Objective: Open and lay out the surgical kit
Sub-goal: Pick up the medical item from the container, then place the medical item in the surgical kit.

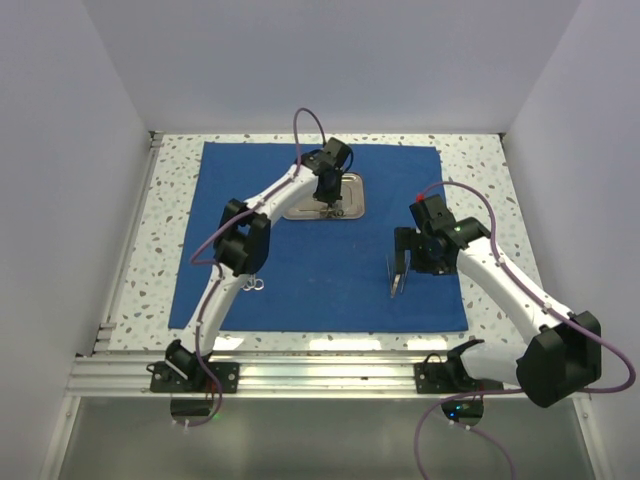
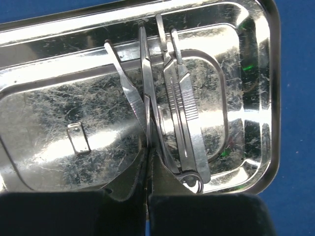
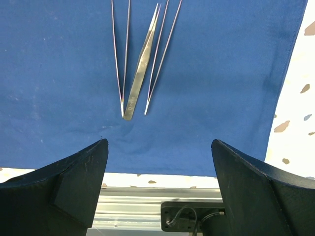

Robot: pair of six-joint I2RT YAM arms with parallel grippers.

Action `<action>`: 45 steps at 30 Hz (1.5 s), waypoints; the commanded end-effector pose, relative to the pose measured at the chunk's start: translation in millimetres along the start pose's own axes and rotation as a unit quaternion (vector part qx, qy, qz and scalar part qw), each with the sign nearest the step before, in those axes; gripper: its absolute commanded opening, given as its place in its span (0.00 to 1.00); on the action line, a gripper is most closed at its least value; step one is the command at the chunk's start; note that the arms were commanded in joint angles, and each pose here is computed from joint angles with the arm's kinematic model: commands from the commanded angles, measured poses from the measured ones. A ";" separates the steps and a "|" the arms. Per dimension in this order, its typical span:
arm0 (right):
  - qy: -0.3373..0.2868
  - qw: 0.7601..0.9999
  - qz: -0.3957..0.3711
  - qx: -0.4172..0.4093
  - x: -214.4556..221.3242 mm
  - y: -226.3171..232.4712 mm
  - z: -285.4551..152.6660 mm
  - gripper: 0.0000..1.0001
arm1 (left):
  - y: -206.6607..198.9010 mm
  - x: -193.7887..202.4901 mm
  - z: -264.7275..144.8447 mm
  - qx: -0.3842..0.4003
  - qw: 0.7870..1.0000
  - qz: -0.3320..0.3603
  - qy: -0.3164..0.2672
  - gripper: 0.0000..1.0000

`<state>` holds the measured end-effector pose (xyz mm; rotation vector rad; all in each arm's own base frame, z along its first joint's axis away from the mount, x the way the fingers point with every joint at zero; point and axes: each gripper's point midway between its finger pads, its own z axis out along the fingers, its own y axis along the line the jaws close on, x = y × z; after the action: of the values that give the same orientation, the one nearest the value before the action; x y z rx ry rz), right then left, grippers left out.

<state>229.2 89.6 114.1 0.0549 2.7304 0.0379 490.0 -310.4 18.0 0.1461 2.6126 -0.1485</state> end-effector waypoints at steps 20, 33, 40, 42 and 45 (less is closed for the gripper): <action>-0.013 0.999 -0.006 -0.031 -8.9 10.8 -3.1 0.89 | 95.4 -15.0 -74.2 -0.017 0.997 -0.052 0.051 0.00; -0.012 0.999 -0.008 -0.041 -22.7 21.4 2.7 0.89 | 122.0 -0.8 -169.7 -0.028 0.999 -0.028 0.000 0.00; -0.008 0.999 -0.009 -0.050 -29.5 28.8 8.3 0.89 | 154.4 91.4 -176.0 -0.058 0.997 -0.019 0.037 0.00; -0.008 0.999 -0.008 -0.052 -33.8 31.6 8.2 0.89 | 156.3 108.4 -178.7 -0.052 0.997 -0.023 0.042 0.00; -0.015 0.998 -0.009 -0.058 -45.8 37.5 7.2 0.89 | 157.7 135.3 -170.8 -0.039 0.998 -0.028 0.043 0.00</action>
<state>254.9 112.8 108.4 0.0221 2.7564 0.1179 305.9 -116.9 85.6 0.0520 2.7924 0.0090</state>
